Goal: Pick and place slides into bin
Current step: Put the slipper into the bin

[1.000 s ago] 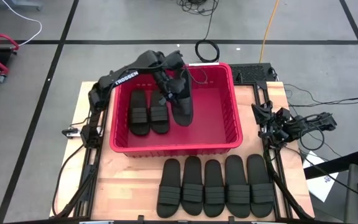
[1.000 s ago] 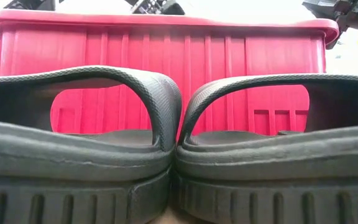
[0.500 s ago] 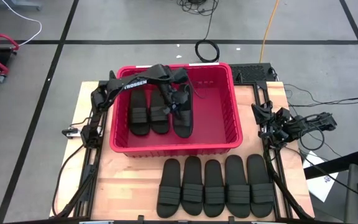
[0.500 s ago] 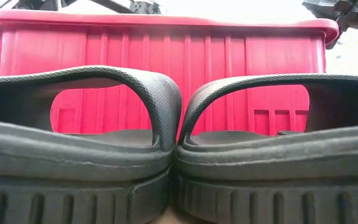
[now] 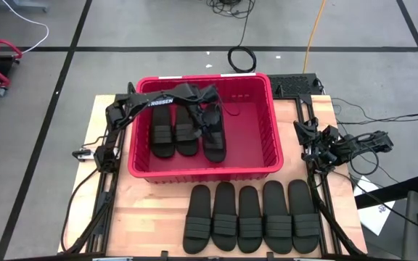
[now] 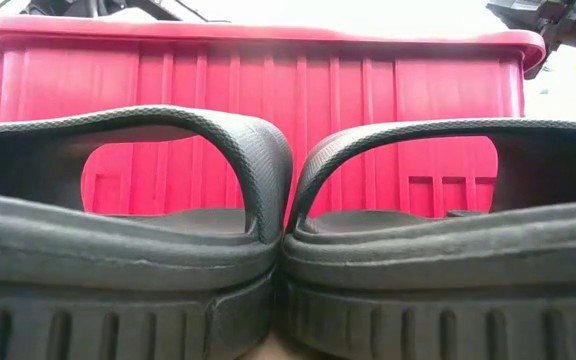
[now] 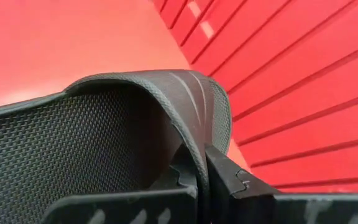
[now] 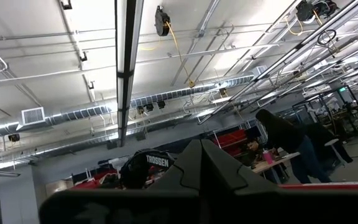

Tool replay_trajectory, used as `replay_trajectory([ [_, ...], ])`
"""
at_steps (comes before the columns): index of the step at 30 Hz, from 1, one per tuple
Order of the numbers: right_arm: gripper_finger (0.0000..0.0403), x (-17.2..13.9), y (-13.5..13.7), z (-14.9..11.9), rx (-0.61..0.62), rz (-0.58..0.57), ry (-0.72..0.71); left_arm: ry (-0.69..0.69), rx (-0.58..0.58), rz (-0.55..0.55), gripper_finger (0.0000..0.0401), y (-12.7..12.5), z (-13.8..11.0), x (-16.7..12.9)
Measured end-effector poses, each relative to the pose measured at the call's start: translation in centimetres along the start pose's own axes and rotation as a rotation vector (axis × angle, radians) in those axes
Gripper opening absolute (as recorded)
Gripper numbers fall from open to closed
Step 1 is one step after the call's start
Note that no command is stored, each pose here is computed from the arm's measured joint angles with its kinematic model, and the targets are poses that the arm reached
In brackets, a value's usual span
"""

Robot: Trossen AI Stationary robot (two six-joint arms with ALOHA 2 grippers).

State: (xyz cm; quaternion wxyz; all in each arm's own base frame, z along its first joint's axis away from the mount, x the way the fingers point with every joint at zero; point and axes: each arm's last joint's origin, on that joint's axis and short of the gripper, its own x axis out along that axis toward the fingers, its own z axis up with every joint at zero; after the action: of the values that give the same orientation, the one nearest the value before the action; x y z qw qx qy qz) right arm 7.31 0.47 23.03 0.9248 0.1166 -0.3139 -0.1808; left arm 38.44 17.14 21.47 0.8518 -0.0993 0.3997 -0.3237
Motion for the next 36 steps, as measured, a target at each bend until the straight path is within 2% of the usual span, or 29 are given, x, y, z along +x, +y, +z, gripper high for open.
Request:
replay_trajectory([
  [6,0.0,0.0,-0.1,0.0,-0.001,-0.027,0.004,0.062,0.028,0.055,0.0,0.5,-1.2,0.8],
  [16,0.0,0.0,-0.1,0.0,-0.001,-0.026,0.004,0.071,-0.079,0.08,0.0001,1.6,-3.5,0.7],
  [21,0.0,0.0,-0.1,0.0,-0.001,-0.025,0.004,0.058,-0.047,0.104,0.0002,2.0,-4.0,1.2],
  [31,0.0,0.0,-0.1,0.0,-0.001,-0.025,0.004,0.158,0.081,0.262,0.0008,2.2,-3.5,2.2],
  [36,0.0,0.0,-0.1,0.0,0.0,-0.025,0.004,0.168,0.105,0.273,0.0045,2.3,-3.5,2.2],
])
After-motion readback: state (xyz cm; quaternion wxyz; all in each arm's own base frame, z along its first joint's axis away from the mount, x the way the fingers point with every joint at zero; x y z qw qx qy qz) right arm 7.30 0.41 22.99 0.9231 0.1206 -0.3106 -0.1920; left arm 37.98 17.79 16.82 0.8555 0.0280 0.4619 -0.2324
